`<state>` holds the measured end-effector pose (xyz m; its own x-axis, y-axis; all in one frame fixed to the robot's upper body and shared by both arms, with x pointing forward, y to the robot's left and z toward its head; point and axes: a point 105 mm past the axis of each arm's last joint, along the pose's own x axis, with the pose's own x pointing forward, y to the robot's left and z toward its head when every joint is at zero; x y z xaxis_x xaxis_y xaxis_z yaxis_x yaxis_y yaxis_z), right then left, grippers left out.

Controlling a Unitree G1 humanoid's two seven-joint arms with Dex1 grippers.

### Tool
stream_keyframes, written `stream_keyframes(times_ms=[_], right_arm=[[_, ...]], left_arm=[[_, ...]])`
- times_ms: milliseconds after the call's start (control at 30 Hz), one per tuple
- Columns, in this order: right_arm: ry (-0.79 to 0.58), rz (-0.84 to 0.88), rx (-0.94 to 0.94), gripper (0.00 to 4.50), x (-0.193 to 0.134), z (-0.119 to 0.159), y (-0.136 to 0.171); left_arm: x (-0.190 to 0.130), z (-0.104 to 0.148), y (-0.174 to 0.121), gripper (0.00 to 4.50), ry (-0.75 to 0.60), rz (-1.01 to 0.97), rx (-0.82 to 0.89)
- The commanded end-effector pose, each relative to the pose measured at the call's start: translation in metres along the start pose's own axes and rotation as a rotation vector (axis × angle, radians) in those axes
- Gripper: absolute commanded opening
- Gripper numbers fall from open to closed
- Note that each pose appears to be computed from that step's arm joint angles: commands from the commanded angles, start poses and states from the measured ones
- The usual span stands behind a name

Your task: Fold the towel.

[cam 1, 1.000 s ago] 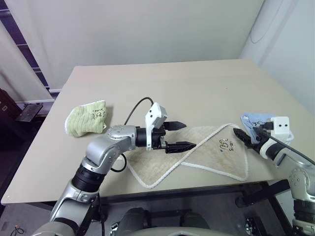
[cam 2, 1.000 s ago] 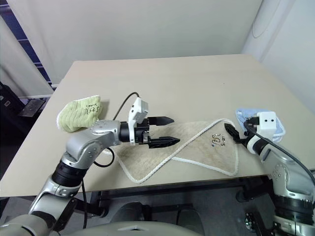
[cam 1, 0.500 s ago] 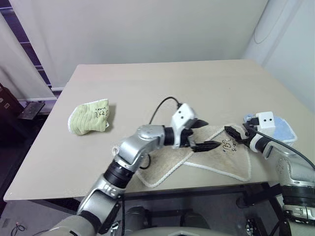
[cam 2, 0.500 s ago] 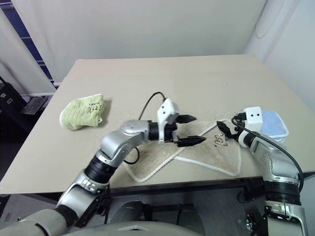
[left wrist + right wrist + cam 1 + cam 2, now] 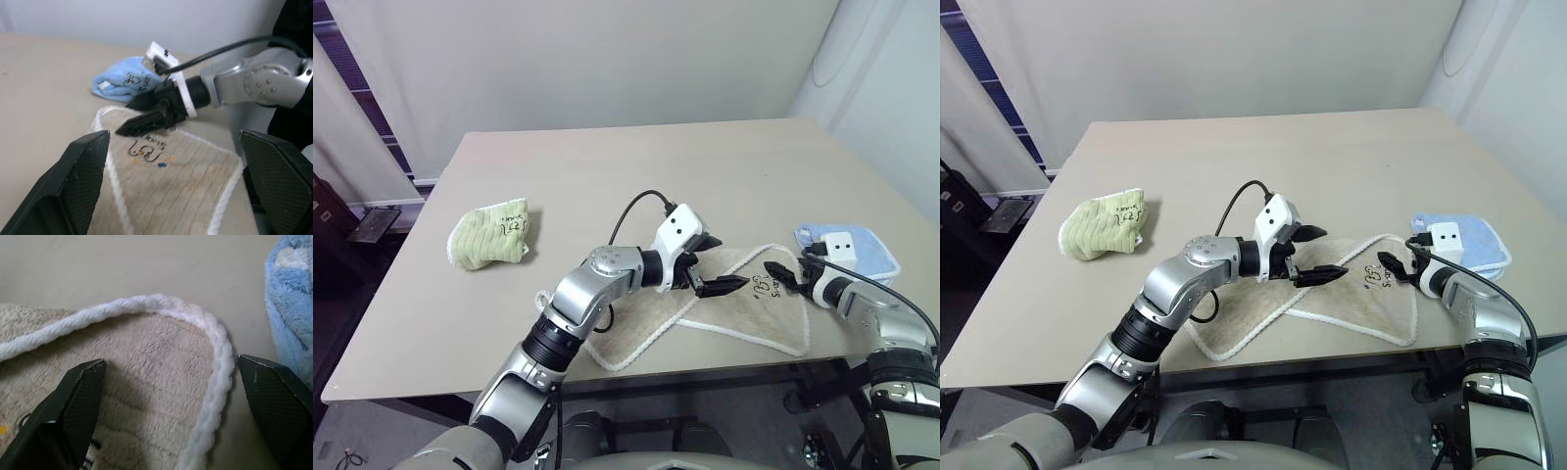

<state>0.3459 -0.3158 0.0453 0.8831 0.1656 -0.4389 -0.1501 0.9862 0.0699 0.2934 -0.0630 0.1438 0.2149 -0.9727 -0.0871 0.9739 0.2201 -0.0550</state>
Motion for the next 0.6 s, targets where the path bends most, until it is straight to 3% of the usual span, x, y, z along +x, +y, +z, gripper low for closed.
stream_keyframes(times_ms=[33, 167, 433, 600], right_arm=[[0.012, -0.01, 0.004, 4.5, 0.0063, 0.0072, -0.0053], [0.046, -0.004, -0.055, 4.5, 0.0114, 0.0073, -0.0049], [0.119, -0.026, -0.165, 1.78, 0.0156, -0.0002, -0.0063], [0.078, -0.013, -0.174, 0.02, 0.0152, 0.0092, -0.0022]], left_arm=[[-0.003, 0.0118, 0.0029, 4.47, -0.031, 0.01, 0.039], [-0.0039, 0.0138, 0.0032, 4.47, -0.038, 0.013, 0.044], [-0.005, 0.0137, 0.0059, 4.5, -0.028, 0.034, 0.061], [-0.0059, 0.0125, 0.0107, 4.5, -0.018, 0.058, 0.073]])
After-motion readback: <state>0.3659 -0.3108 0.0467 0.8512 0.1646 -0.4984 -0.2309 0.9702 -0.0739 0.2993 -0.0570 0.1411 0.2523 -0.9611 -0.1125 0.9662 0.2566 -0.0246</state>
